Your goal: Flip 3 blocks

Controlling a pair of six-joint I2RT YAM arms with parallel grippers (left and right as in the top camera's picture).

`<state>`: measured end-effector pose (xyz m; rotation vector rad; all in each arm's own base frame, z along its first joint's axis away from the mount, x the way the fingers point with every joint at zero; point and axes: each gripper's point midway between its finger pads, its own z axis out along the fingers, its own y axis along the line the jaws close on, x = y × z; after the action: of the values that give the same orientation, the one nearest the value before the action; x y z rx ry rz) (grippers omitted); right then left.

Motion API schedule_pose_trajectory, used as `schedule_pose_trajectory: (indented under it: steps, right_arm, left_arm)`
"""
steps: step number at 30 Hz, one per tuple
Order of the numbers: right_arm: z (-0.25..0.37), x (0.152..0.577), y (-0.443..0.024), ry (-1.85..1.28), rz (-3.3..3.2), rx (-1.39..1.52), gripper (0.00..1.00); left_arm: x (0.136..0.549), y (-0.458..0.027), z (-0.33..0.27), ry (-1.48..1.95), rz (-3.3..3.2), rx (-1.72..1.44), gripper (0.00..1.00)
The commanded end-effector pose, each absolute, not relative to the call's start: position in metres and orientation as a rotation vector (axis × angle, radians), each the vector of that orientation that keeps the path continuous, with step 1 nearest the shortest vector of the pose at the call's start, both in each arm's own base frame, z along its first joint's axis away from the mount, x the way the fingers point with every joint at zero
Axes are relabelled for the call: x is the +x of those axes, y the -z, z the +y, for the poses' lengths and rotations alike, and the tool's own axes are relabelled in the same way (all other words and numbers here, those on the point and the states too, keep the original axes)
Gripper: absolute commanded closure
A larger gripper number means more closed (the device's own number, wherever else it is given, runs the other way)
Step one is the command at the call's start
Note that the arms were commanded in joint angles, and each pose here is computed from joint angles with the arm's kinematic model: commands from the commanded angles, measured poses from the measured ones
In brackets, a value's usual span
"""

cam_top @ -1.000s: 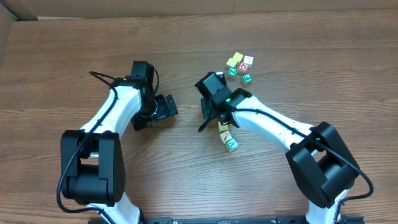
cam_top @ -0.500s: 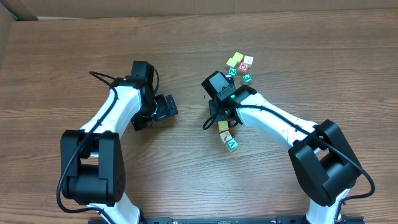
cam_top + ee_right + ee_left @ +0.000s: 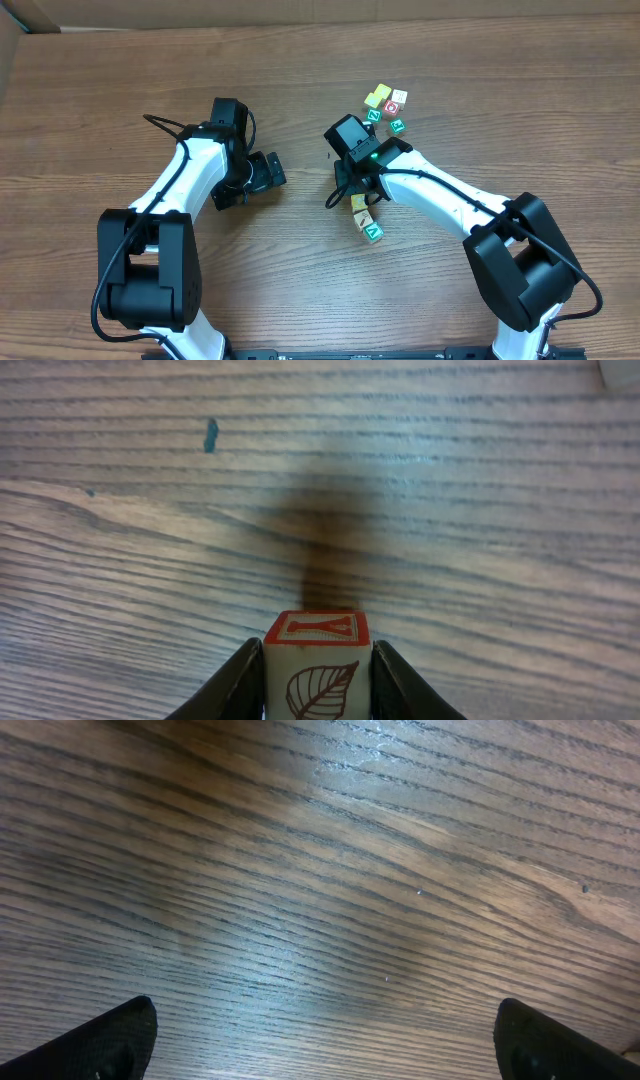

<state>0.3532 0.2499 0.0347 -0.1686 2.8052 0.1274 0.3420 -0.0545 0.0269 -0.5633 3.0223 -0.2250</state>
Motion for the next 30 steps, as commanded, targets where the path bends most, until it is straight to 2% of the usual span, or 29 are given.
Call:
schedule_pose_trajectory:
  steps: [1,18,25,30]
  right_arm:
    - [0.250,0.348,-0.031,-0.138,2.831,-0.110,0.67]
    - [0.249,0.339,-0.028,-0.149,2.874,-0.114,0.67]
    - [0.248,0.338,-0.027,-0.144,2.880,-0.114,0.51]
    - [0.250,0.341,-0.029,-0.156,2.865,-0.114,0.47]
  left_arm:
    - [0.345,-0.027,-0.057,0.232,3.021,-0.556,0.00]
    - [0.345,-0.027,-0.057,0.232,3.021,-0.557,0.00]
    - [0.345,-0.027,-0.057,0.232,3.021,-0.557,0.00]
    - [0.345,-0.027,-0.057,0.232,3.021,-0.557,0.00]
